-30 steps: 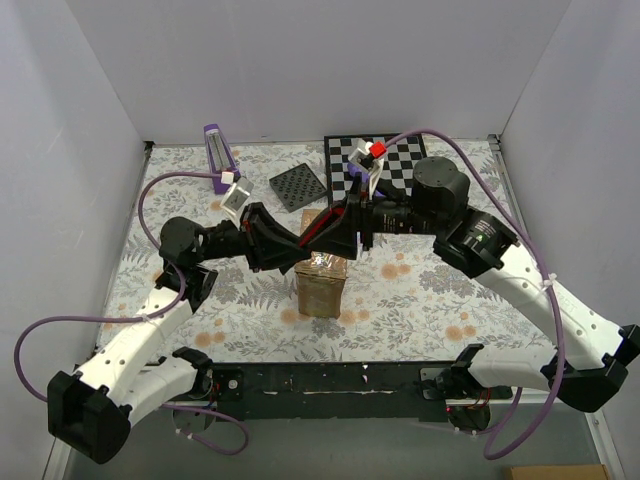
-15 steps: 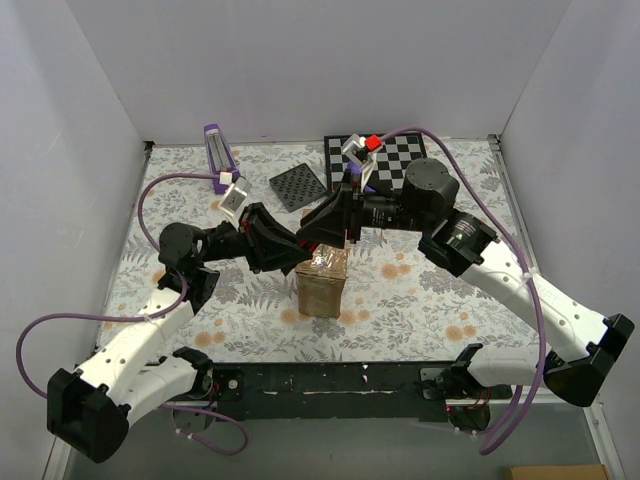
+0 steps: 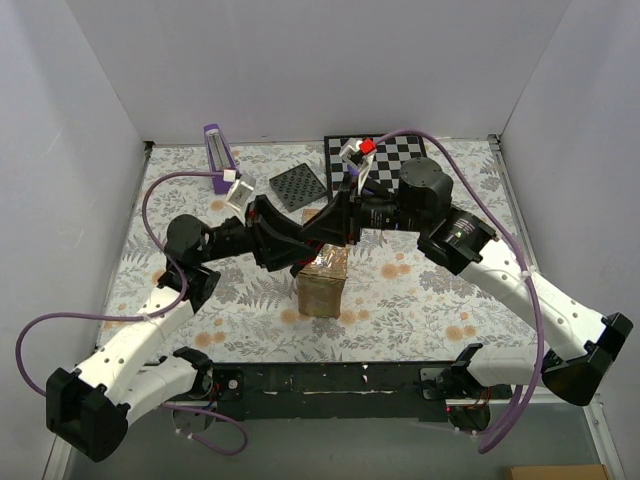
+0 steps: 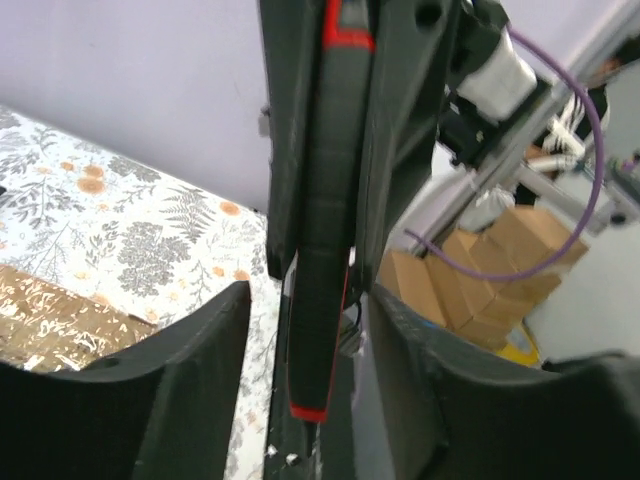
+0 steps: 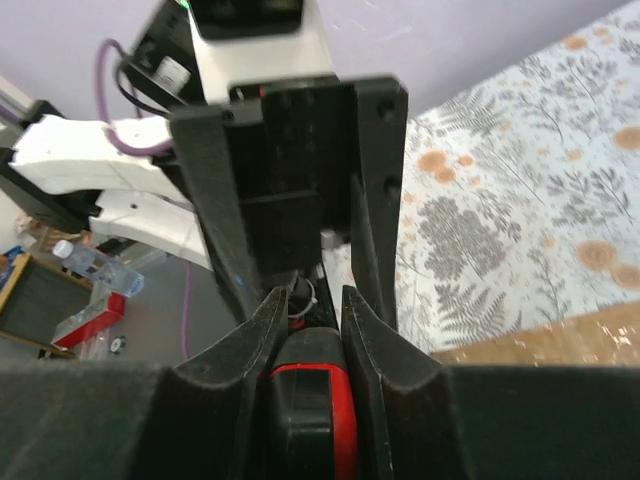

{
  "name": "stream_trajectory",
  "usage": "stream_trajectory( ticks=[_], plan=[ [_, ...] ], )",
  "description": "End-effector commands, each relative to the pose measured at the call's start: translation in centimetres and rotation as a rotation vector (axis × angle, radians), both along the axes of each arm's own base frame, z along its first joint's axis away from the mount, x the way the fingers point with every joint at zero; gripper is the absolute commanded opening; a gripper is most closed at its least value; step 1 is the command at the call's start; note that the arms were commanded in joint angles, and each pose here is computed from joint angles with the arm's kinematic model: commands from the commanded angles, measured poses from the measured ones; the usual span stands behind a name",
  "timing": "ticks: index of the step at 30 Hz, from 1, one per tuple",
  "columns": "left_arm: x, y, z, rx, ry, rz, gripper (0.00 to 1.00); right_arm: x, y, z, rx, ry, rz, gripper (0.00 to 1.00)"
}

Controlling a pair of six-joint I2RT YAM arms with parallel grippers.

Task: Unpack the express box
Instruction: Adjust the knife, then adjust the express box at the center of the board.

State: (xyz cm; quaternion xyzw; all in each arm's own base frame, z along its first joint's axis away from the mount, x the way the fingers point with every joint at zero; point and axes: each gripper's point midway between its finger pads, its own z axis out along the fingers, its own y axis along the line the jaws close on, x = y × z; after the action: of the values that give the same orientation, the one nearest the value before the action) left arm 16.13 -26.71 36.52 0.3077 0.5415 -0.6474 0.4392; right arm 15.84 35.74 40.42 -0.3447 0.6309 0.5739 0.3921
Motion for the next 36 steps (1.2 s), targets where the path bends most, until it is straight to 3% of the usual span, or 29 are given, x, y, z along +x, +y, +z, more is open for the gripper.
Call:
stream_trajectory(
  ticks=[1, 5, 9, 11, 15, 19, 23, 32, 36],
  plan=[
    [2.9, 0.8, 1.2, 0.023, -0.02, 0.214, 0.61, 1.8, -3.0, 2.5, -0.024, -0.107, -0.177, 0.01],
    [4.4, 2.3, 1.3, 0.047, -0.058, 0.377, 0.68, 4.2, -6.7, 1.6, -0.143, -0.15, -0.406, 0.01],
    [7.0, 5.2, 0.5, 0.052, -0.007, 0.632, 0.74, 5.9, -11.1, 0.1, -0.233, -0.176, -0.625, 0.01],
    [8.8, 7.1, -0.8, 0.058, 0.048, 0.782, 0.75, 7.1, -13.2, -1.9, -0.31, -0.167, -0.746, 0.01],
    [11.2, 9.7, -7.2, 0.226, 0.225, 0.975, 0.73, 8.7, -15.6, -5.2, -0.401, -0.162, -0.897, 0.01],
    [11.5, 9.4, -14.9, 0.423, 0.417, 0.97, 0.64, 10.3, -15.6, -8.5, -0.442, -0.152, -0.959, 0.01],
    [10.1, 9.2, -19.4, 0.488, 0.549, 0.937, 0.53, 12.0, -14.5, -10.4, -0.49, -0.157, -0.976, 0.01],
    [7.0, 6.1, -21.5, 0.493, 0.628, 0.72, 0.28, 15.4, -9.8, -11.5, -0.488, -0.219, -0.91, 0.01],
    [5.0, 4.6, -22.4, 0.51, 0.647, 0.641, 0.22, 16.6, -7.3, -12.6, -0.508, -0.236, -0.843, 0.01]
  ],
)
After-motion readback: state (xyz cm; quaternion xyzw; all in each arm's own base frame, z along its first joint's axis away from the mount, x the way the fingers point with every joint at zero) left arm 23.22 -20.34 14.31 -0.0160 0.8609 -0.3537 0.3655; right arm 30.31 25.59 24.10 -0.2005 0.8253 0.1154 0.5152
